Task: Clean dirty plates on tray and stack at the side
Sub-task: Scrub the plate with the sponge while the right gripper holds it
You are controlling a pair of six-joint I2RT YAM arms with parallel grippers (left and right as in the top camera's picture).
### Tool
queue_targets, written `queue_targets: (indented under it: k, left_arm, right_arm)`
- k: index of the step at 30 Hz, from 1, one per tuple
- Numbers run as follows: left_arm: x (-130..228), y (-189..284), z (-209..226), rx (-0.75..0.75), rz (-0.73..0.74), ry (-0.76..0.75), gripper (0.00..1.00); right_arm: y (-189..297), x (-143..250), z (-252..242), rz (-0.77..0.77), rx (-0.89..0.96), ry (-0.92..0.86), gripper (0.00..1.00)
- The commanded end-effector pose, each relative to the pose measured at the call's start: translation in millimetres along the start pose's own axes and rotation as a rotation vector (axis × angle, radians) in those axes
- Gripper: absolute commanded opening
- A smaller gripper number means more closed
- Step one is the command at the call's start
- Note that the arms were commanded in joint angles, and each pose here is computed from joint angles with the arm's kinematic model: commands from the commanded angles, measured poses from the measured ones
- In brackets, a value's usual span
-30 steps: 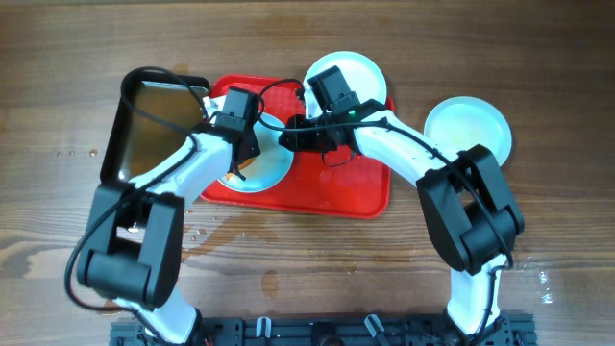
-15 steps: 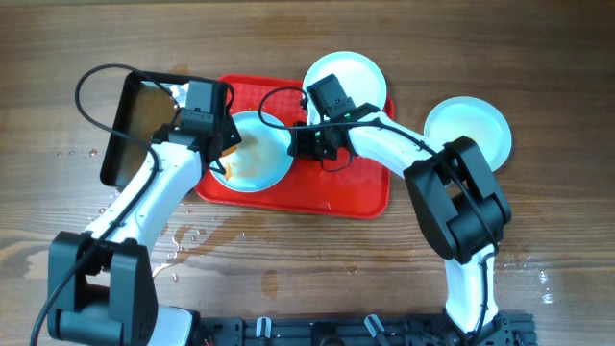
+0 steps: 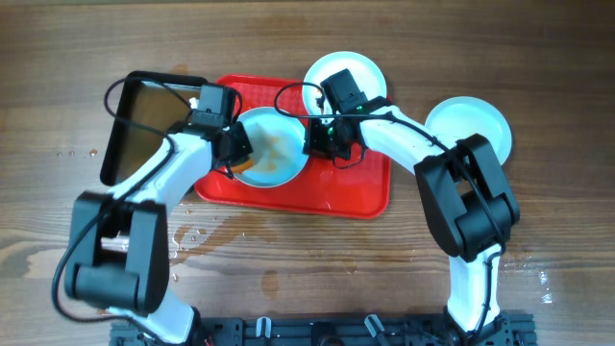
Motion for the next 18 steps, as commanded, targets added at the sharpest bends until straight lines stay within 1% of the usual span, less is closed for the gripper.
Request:
queue_targets:
  k: [1, 4, 6, 9, 12, 14, 18]
  left_arm:
    - [22.2, -28.7, 7.5, -0.036, 0.096, -0.023, 0.04]
    - [34.5, -39.0, 5.0, -0.052, 0.135, -0.045, 0.04]
    - [42.8, -42.6, -5.8, -0.044, 0.143, -0.078, 0.04]
    - [45.7, -42.7, -24.5, -0.010, 0.116, -0.126, 0.04]
    - [47.3, -42.0, -49.0, 0.045, 0.069, -0.254, 0.04]
    - [49.0, -41.3, -60.0, 0.067, 0.048, -0.309, 0.04]
    - [41.0, -43.5, -63.7, 0.072, 0.003, -0.316, 0.04]
  right_arm:
    - [5.7, -5.0, -1.9, -0.037, 0.033, 0.002, 0.04]
    - [5.7, -5.2, -1.8, -0.038, 0.033, 0.002, 0.04]
    - [5.7, -5.6, -1.4, -0.039, 0.031, 0.003, 0.04]
    - [5.7, -5.7, -1.3, -0.040, 0.031, 0.004, 0.04]
    - [5.7, -5.7, -1.4, -0.040, 0.031, 0.004, 0.04]
    - [5.7, -5.6, -1.5, -0.039, 0.031, 0.004, 0.04]
    - [5.7, -5.7, -1.3, -0.040, 0.031, 0.005, 0.04]
Point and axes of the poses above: each gripper's point midway between its finger pads, its own y axis back along the fingers, its own z axis along the line the jaws close on, x = y × z, the point moved 3 cm from there along y, back along the fingers, and after that the axes turned 1 degree about -y, right-handed, at the moved point
